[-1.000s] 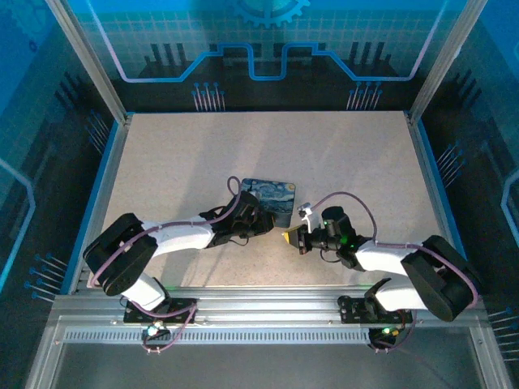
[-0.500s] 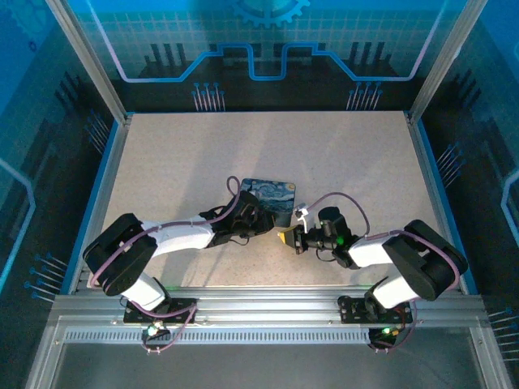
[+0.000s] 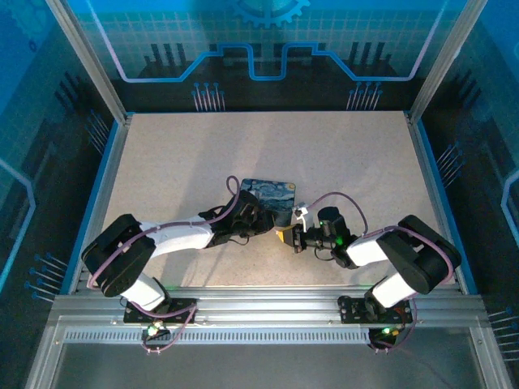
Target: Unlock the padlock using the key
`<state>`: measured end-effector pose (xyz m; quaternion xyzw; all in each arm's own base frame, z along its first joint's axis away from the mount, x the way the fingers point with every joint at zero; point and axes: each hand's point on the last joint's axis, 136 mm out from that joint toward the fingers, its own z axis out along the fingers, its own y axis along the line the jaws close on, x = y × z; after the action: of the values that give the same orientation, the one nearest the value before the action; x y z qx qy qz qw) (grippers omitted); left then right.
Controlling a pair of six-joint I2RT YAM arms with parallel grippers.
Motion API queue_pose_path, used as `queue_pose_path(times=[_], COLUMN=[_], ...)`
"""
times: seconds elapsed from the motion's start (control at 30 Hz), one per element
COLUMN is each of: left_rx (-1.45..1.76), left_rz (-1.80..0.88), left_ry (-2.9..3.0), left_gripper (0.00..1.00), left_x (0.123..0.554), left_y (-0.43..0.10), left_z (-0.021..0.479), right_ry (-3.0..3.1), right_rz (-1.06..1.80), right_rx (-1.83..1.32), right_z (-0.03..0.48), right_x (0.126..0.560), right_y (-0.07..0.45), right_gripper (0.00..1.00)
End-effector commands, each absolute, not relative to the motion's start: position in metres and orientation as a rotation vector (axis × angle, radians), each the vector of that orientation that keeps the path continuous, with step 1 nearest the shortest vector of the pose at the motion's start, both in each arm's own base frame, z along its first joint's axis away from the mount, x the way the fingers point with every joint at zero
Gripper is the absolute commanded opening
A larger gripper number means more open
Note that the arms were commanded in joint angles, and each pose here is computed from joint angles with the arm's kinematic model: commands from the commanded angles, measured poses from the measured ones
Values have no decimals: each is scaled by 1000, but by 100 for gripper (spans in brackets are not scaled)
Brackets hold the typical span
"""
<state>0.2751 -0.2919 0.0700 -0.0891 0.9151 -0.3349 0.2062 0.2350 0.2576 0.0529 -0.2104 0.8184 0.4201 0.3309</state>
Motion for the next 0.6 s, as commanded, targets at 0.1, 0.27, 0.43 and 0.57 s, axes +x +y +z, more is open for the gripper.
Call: queue_pose_path(times=[0.1,0.27,0.43,0.57], left_rx=[-254,-255,-257,-258], left_rz=[-1017,-1017,-1016,-1016], left_ry=[2490,2489,2491,2491], left_gripper=[22,22,22,22], left_x=[281,281,281,281], left_y=[-299,-299,-299,-298], left_z=[94,94,94,94], right_ry=[2095,2086,2078,2076], right_rz=[1132,1144,1152,1153], right_rx=[-550,-530,-522,-514], right_z=[62,62,63,64], right_x=[241,245,248,250], right_y=[265,265,264,263], right_gripper=[5,5,5,5])
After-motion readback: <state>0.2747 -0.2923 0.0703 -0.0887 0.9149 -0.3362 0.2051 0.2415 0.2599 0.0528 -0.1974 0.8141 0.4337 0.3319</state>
